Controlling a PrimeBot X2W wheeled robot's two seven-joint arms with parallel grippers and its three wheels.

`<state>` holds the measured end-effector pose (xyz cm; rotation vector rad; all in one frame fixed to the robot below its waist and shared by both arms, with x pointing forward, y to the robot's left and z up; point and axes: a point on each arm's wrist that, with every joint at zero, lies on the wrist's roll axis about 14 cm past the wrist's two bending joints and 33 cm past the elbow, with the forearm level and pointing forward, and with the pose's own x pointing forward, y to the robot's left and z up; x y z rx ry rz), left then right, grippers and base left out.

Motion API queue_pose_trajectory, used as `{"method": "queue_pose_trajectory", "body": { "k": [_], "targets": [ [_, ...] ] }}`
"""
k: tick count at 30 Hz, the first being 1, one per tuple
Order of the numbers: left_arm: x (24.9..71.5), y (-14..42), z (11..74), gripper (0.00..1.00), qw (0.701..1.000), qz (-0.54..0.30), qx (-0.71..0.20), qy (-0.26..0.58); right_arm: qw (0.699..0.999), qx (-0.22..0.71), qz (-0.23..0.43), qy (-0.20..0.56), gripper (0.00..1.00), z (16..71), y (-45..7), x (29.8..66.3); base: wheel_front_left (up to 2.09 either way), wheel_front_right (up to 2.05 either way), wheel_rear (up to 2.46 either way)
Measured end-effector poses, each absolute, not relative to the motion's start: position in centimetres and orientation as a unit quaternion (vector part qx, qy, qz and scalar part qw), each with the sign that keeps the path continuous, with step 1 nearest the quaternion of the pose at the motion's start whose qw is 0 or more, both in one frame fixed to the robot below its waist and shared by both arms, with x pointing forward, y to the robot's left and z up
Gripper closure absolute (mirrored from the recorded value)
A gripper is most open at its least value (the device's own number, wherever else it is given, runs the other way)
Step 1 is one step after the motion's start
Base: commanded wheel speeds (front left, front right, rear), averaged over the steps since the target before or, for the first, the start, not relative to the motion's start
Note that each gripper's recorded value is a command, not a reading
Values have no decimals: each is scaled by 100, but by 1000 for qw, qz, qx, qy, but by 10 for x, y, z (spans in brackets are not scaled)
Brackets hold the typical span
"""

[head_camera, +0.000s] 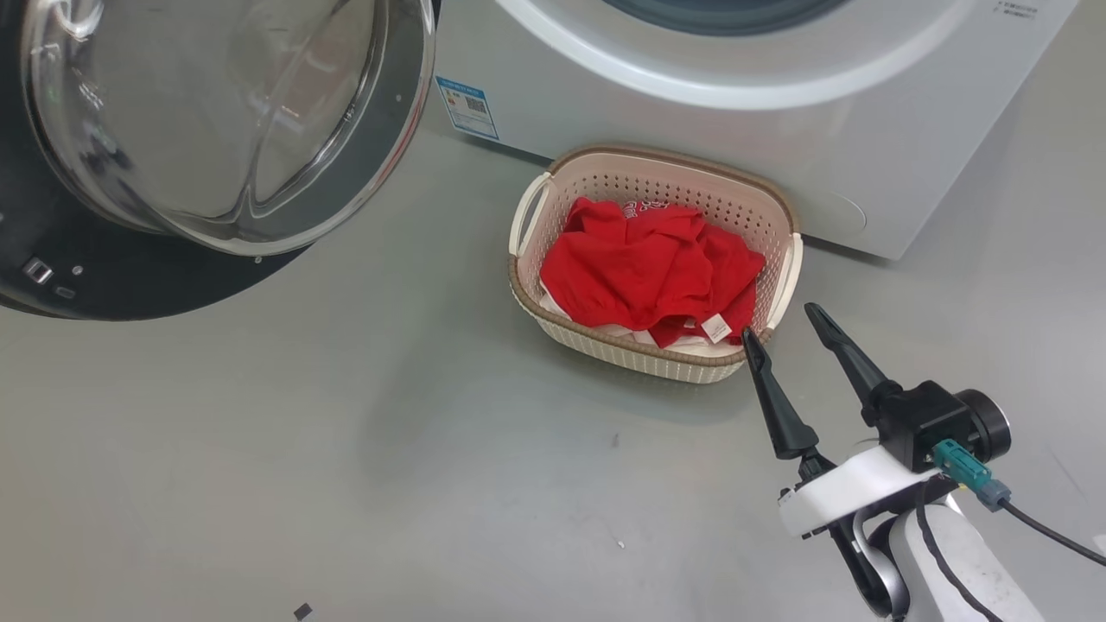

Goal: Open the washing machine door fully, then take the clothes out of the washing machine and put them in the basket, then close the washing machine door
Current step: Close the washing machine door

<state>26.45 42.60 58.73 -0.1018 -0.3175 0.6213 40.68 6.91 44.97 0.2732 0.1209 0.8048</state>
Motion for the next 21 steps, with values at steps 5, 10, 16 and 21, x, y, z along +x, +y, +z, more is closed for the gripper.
{"method": "queue_pose_trajectory", "body": {
  "k": [5,10,16,21],
  "targets": [
    [263,461,605,100,923,336,-61,-176,912,129,385,65,0,441,64,415,0,0,0],
    [267,494,611,100,901,366,-125,-199,916,127,374,75,0,431,55,421,0,0,0],
    [268,524,606,100,878,391,-188,-200,920,124,363,84,0,423,45,424,0,0,0],
    [274,539,580,100,844,410,-288,-192,921,124,358,85,0,421,41,424,0,0,0]
  ]
}}
